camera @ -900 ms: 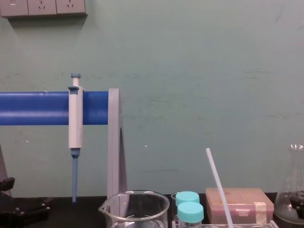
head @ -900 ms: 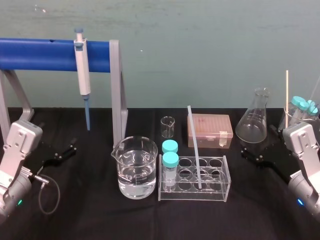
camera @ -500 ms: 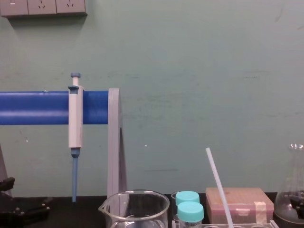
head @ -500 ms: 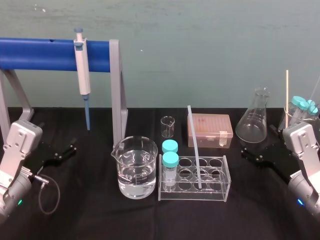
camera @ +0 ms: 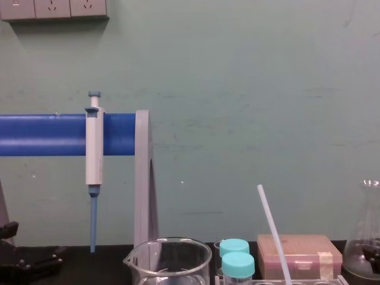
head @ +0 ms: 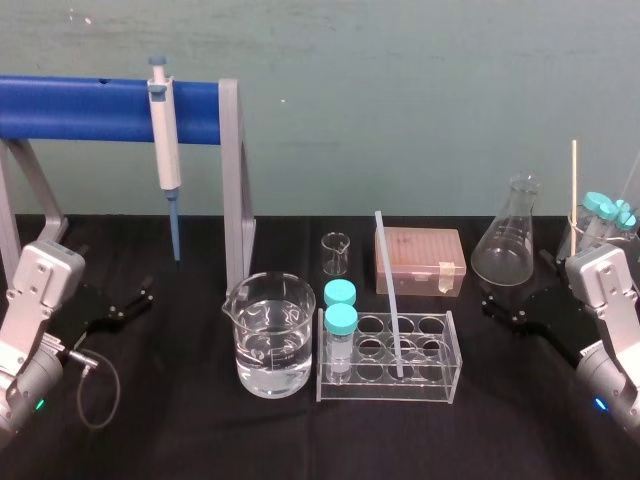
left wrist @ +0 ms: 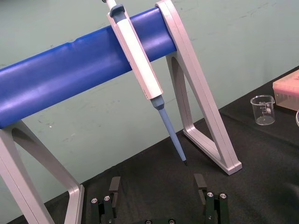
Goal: Pick up the stirring rod with one hand, then place it down.
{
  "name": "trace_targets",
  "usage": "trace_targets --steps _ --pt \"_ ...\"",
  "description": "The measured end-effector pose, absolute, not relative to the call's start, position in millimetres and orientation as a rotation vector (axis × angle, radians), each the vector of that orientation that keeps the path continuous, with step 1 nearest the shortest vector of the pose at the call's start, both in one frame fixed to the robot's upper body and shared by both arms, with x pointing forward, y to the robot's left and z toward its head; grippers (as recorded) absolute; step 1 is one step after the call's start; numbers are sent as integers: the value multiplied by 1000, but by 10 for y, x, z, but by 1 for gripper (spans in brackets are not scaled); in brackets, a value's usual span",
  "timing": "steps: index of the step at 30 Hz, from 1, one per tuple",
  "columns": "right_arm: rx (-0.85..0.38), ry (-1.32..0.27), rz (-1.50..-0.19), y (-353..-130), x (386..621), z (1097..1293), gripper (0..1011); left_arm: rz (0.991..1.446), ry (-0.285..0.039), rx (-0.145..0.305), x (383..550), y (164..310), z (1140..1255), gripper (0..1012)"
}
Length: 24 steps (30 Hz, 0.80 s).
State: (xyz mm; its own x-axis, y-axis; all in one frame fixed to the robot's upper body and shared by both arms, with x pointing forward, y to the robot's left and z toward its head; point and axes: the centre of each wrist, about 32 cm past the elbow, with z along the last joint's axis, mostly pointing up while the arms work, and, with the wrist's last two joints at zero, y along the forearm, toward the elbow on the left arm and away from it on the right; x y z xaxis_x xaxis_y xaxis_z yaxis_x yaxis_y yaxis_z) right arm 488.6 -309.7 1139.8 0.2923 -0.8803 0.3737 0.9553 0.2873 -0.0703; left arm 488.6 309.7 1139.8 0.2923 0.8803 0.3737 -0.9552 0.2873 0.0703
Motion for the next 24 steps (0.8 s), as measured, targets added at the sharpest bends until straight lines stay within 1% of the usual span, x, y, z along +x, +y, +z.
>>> trace_targets --steps 24 --pt "-304 -285 -1248 -3097 4886 11398 1003 1248 -285 304 4886 3097 11398 1000"
